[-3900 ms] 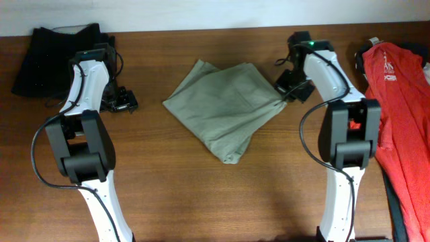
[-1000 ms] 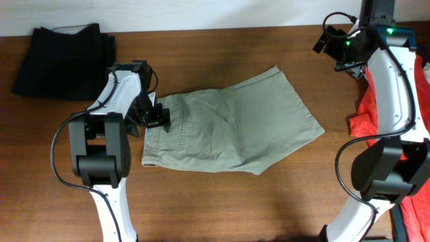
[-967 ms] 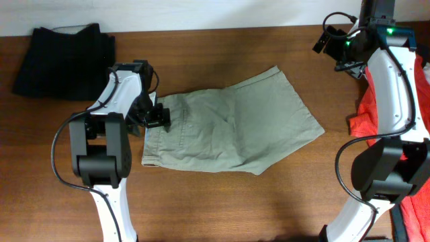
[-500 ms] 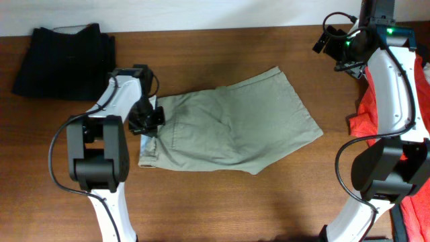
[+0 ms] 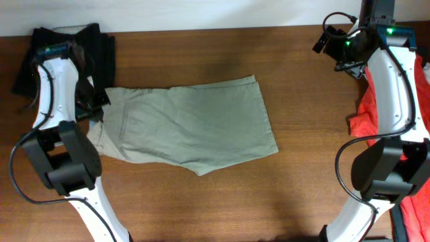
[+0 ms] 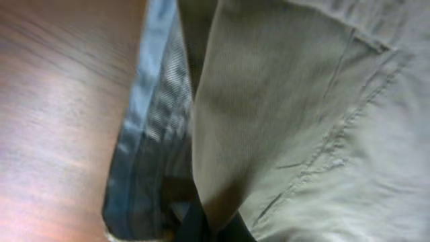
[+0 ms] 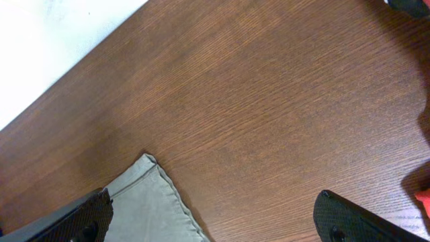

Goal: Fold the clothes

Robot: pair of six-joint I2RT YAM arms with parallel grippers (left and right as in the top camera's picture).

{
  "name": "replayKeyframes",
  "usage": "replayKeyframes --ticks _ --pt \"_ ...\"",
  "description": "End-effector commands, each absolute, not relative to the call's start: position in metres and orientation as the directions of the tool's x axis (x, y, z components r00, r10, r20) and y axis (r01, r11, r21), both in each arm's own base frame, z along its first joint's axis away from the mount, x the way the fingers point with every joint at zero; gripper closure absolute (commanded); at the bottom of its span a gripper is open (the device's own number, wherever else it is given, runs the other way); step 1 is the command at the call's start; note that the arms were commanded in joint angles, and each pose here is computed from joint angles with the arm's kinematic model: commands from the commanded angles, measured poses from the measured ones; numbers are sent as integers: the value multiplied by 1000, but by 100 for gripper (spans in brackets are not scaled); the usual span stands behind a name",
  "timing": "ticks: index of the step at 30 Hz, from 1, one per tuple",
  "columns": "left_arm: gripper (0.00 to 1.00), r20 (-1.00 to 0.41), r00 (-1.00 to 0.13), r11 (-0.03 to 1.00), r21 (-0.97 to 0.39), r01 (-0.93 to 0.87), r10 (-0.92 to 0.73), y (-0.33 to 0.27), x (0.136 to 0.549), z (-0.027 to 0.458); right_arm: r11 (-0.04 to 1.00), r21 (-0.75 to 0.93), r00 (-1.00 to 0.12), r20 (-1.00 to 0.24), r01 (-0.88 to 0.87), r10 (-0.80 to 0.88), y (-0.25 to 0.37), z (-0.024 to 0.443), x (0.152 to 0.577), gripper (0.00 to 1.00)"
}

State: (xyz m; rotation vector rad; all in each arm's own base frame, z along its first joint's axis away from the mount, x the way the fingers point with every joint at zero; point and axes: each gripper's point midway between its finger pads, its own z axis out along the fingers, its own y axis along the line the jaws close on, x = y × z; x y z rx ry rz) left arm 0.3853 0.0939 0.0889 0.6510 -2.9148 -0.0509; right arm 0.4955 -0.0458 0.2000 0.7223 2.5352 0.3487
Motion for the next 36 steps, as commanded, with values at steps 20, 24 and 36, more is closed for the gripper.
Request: replayKeyframes --ticks 20,24,36 --pt "100 -166 -984 998 -18 -67 -69 -123 406 208 831 364 -742 -388 422 547 -47 204 498 1" --pt "99 -229 -973 998 -55 -18 -30 -166 411 209 831 364 -742 -388 422 547 -47 204 498 1" --pt "99 -289 -955 992 -91 92 63 -228 414 184 831 364 -742 -388 422 547 -47 204 498 1"
